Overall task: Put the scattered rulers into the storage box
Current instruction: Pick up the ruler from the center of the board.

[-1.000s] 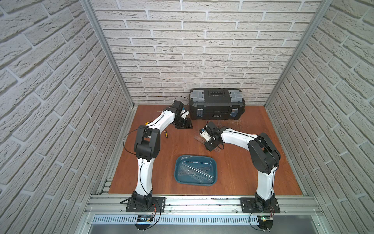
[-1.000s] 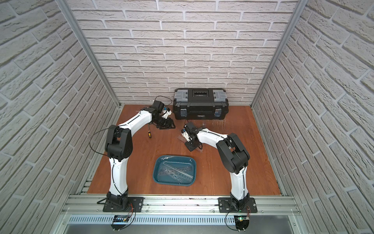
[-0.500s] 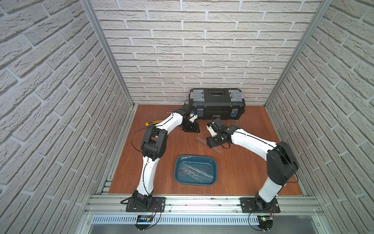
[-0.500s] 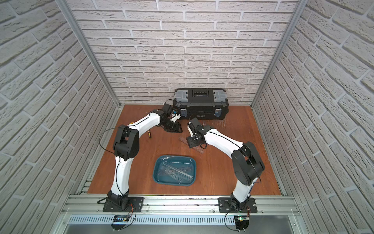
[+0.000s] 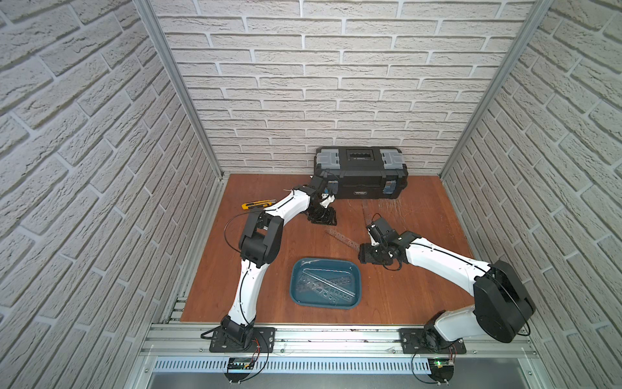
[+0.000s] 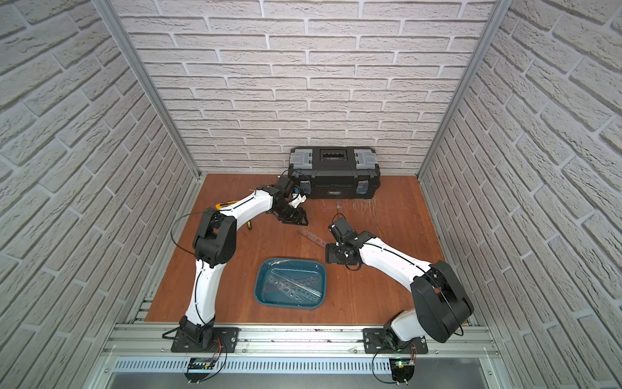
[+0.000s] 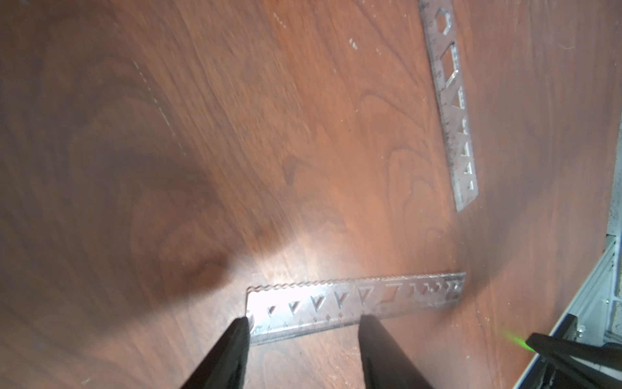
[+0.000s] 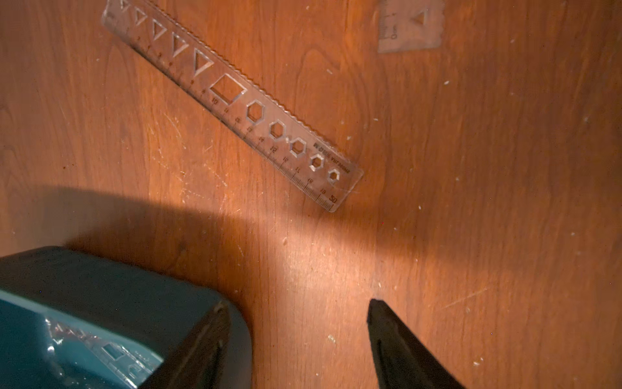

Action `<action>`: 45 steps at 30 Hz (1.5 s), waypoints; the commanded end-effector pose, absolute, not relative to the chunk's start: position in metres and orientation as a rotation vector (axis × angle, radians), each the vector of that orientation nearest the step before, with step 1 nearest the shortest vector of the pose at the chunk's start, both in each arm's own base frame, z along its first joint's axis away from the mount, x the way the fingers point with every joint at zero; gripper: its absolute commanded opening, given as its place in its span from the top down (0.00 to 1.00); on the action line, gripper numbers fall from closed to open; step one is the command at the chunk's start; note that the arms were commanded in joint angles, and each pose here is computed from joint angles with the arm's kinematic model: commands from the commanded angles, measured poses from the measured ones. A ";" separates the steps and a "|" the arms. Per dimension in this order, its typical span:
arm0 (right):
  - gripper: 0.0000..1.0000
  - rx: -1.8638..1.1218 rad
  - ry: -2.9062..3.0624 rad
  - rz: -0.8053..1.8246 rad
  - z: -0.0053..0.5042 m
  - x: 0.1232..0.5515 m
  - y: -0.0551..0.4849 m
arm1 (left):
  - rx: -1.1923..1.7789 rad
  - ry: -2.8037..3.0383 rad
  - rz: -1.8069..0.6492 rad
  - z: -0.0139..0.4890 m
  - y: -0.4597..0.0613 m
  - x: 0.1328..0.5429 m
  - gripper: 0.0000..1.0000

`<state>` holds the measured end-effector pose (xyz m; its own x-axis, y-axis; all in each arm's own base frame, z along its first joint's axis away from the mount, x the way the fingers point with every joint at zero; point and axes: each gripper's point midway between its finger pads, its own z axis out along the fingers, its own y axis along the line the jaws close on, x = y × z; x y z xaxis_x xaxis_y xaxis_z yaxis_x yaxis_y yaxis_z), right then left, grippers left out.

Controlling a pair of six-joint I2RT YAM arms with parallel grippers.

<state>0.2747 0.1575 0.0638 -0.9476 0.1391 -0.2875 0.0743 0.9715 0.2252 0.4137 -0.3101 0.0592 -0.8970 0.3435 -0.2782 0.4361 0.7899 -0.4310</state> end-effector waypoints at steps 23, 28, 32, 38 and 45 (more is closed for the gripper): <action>0.30 0.372 2.802 0.448 0.030 0.298 0.166 | 0.652 2.848 -0.570 0.032 -0.295 0.404 0.43; 0.30 0.385 2.796 0.441 0.028 0.301 0.165 | 0.653 2.857 -0.611 0.029 -0.298 0.397 0.43; 0.30 0.387 2.797 0.440 0.025 0.306 0.166 | 0.644 2.864 -0.641 0.027 -0.302 0.392 0.43; 0.30 0.404 2.782 0.377 0.023 0.314 0.161 | 0.647 2.875 -0.640 0.022 -0.304 0.387 0.43; 0.30 0.410 2.772 0.358 0.022 0.325 0.161 | 0.650 2.878 -0.641 0.021 -0.305 0.386 0.44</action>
